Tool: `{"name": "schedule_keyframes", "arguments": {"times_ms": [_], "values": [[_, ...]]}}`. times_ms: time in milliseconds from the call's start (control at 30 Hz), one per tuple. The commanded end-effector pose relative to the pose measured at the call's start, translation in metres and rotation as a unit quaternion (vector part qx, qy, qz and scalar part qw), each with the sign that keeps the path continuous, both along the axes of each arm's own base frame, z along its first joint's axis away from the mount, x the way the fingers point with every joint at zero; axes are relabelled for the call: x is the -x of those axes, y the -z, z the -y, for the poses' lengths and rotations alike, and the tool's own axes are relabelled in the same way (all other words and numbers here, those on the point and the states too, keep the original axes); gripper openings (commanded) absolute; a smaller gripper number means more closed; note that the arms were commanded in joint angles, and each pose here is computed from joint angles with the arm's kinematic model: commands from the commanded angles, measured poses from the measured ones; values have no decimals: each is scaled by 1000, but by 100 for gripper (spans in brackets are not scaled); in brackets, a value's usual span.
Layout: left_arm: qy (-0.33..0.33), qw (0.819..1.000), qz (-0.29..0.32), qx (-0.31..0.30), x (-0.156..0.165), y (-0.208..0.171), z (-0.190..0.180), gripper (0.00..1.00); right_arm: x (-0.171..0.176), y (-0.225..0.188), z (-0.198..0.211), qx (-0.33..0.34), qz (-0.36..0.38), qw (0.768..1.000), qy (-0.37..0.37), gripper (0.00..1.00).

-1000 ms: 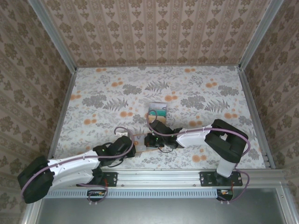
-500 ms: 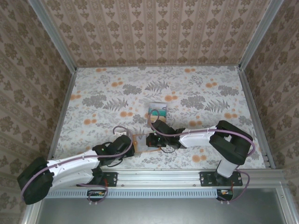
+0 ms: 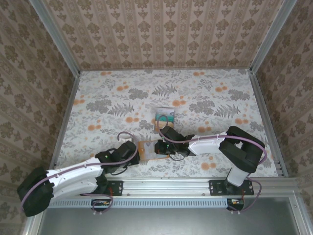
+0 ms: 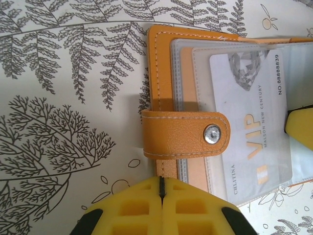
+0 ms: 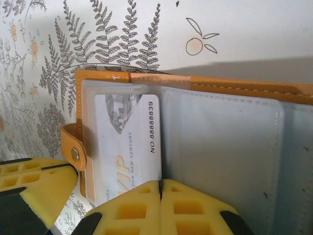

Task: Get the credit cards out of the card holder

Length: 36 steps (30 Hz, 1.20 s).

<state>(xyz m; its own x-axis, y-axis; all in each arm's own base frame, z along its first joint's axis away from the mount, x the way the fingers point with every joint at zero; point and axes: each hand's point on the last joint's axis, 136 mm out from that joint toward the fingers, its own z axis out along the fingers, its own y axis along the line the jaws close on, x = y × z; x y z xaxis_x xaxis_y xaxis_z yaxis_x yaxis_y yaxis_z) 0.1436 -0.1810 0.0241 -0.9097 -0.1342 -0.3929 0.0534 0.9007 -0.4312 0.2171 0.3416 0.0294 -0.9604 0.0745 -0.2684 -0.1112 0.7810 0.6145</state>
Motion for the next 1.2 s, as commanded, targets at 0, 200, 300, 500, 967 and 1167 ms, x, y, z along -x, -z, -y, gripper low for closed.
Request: {"name": "schedule_keyframes", "arguments": {"times_ms": [0, 200, 300, 500, 967, 1167], "values": [[16, 999, 21, 38, -6, -22, 17, 0, 1, 2, 3, -1, -3, 1000, 1, 0], [35, 995, 46, 84, -12, -42, 39, 0, 1, 1, 2, -3, -3, 1000, 1, 0], [41, 995, 41, 79, -14, -39, 45, 0, 2, 2, 2, -2, -4, 1000, 0, 0], [36, 998, 19, 44, -16, -19, 46, 0, 1, 3, 1, -4, -4, 1000, 1, 0], [12, 1000, -22, -2, -6, 10, 26, 0, 2, 7, -1, -7, -9, 1000, -2, 14], [20, 999, -30, -2, -4, 14, 30, 0, 2, 10, -5, -8, -13, 1000, -6, 24]]}}
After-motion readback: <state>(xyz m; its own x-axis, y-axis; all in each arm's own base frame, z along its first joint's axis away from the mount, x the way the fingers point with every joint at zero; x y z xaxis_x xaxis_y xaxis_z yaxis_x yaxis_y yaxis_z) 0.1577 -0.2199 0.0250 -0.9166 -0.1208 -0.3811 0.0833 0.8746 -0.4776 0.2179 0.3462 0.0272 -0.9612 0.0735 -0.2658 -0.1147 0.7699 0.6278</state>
